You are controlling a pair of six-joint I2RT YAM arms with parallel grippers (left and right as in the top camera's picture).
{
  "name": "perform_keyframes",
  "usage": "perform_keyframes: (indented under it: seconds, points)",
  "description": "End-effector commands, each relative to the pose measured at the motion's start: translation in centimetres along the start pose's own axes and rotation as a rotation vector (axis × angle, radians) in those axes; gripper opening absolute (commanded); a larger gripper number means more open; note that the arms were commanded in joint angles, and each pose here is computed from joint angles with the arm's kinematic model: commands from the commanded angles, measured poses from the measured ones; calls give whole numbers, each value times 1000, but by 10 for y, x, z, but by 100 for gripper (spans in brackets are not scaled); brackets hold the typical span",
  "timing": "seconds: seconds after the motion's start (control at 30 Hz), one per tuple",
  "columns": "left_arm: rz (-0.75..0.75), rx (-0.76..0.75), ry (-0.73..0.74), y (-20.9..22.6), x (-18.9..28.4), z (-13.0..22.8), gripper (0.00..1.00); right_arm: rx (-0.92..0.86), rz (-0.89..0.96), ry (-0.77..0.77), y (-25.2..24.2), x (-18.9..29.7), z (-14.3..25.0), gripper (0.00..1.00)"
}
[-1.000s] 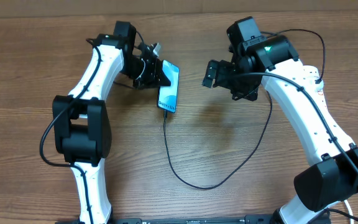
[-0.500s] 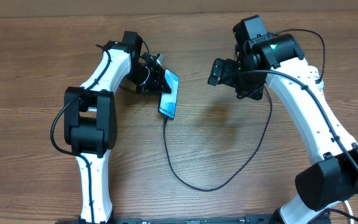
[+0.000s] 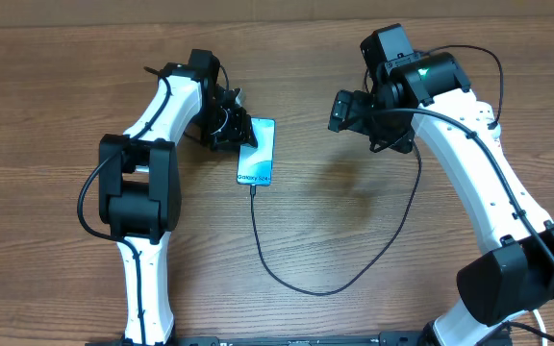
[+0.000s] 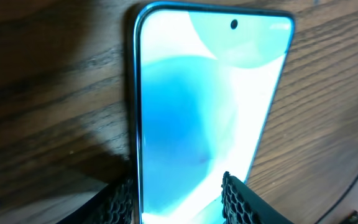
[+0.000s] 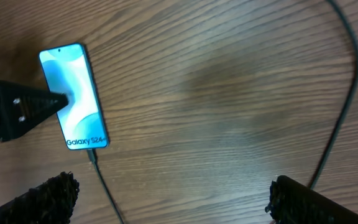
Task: Plug charger to phone and switch on socket
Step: 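Lower the phone flat onto the table with the left gripper and release, then move the right gripper over to the white power strip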
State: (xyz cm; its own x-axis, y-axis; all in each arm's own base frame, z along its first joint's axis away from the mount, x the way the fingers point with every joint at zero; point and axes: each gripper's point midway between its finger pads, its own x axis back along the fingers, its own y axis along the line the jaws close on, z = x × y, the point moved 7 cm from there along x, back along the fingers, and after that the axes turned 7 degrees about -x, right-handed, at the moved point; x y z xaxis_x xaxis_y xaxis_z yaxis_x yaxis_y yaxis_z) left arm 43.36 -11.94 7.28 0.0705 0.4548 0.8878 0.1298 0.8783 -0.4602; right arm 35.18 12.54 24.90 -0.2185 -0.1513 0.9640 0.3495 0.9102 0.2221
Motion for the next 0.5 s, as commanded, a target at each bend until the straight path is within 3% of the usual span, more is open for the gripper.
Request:
perform_keyframes:
  seconds: [0.0,0.07,0.1,0.2,0.3,0.47]
  points:
    - [-129,7,13,11,-1,3,51,-6,4,-61,-2,13,-5,100]
    - [-153,7,13,14,-1,3,62,-17,29,-83,-5,13,-8,100]
    - [-166,9,13,16,0,3,76,-69,73,-113,-12,14,-11,100]
    - [-169,17,13,18,3,3,98,-147,141,-156,-27,16,-20,100]
    - [-174,25,-17,19,20,-3,100,-180,160,-170,-45,18,-33,100]
    - [-173,-2,-214,-4,97,-20,100,-224,171,-156,-100,22,-64,100]
